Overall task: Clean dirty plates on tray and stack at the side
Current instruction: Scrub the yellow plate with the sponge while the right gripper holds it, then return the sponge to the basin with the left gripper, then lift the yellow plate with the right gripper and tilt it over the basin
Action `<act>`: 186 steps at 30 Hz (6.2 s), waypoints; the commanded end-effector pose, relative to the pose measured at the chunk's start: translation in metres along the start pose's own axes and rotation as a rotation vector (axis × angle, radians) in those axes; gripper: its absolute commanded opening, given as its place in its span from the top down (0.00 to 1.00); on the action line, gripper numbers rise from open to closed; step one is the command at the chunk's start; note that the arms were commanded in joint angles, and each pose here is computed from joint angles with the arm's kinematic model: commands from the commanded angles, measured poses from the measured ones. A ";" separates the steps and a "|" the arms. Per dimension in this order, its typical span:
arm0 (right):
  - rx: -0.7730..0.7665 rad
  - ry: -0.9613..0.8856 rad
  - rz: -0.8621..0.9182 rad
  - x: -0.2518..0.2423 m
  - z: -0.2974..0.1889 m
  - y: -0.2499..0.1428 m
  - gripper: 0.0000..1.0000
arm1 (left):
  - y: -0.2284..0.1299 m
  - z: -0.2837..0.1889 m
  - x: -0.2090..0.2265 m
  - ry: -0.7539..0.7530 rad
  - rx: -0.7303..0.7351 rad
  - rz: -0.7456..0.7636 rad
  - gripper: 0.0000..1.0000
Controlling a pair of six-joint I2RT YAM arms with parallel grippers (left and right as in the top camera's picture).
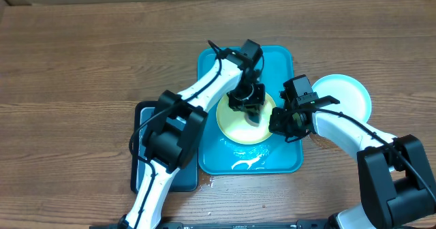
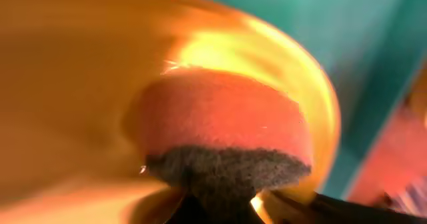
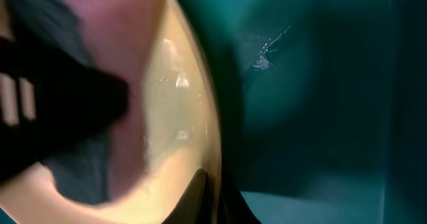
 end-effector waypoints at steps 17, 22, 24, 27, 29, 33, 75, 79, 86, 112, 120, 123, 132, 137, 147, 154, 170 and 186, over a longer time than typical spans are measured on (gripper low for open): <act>0.044 -0.036 -0.052 -0.004 0.009 -0.009 0.96 | -0.020 0.013 0.027 0.045 0.230 -0.054 0.96; 0.035 -0.042 -0.027 -0.005 0.009 -0.008 0.96 | -0.024 0.013 0.023 0.076 0.205 -0.035 0.96; 0.032 -0.041 -0.028 -0.004 0.009 -0.008 0.96 | -0.026 0.015 0.020 0.078 0.207 -0.030 0.96; 0.031 -0.044 -0.026 -0.005 0.009 -0.007 0.96 | -0.030 0.018 0.017 0.082 0.213 -0.018 0.95; 0.016 -0.088 0.037 -0.008 0.009 -0.006 0.96 | -0.032 0.020 0.014 0.093 0.211 -0.008 0.95; -0.014 -0.102 0.087 -0.013 0.007 -0.001 0.96 | -0.033 0.024 0.009 0.088 0.192 -0.009 0.96; -0.017 -0.107 0.132 -0.020 0.005 0.000 0.96 | -0.013 -0.156 0.072 0.306 -0.321 -0.251 0.95; -0.017 -0.108 0.128 -0.020 0.005 0.000 0.96 | -0.042 -0.201 0.067 0.290 -0.412 -0.210 0.96; -0.008 -0.109 0.094 -0.020 0.005 -0.001 0.96 | -0.086 -0.243 0.100 0.565 -0.470 -0.268 0.96; 0.052 -0.083 0.010 -0.017 0.000 -0.004 0.96 | -0.058 -0.177 0.198 0.299 -0.292 -0.491 0.50; -0.007 -0.020 -0.085 0.025 -0.061 0.017 0.96 | -0.093 -0.280 0.183 0.155 -0.531 -0.456 0.25; -0.083 -0.045 -0.206 0.056 -0.097 0.022 0.96 | -0.118 -0.320 0.181 0.106 -0.671 -0.460 0.14; -0.248 -0.084 -0.540 0.158 -0.129 0.002 0.96 | -0.173 -0.354 0.170 0.054 -0.835 -0.422 0.00; -0.448 -0.262 -0.714 0.212 -0.124 -0.030 0.96 | -0.182 -0.357 0.169 0.048 -0.854 -0.415 0.00; -0.721 -0.392 -0.812 0.257 -0.137 -0.071 0.96 | -0.177 -0.354 0.170 0.053 -0.838 -0.422 0.00; -0.790 -0.471 -0.809 0.258 -0.143 -0.076 0.96 | -0.176 -0.354 0.170 0.054 -0.834 -0.422 0.01; -0.972 -0.625 -0.822 0.269 -0.160 -0.103 0.96 | -0.175 -0.354 0.170 0.053 -0.838 -0.421 0.00; -0.977 -0.637 -0.866 0.272 -0.161 -0.111 0.96 | -0.175 -0.354 0.170 0.053 -0.837 -0.421 0.00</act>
Point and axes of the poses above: each gripper's point midway between its finger pads, its own z axis out along the fingers, its own x axis along the line the jaws close on, y = z × x, the point moved 9 cm from there along -z, back along the fingers, and after that the axes turned 12 degrees about -z, right-handed, at the moved point
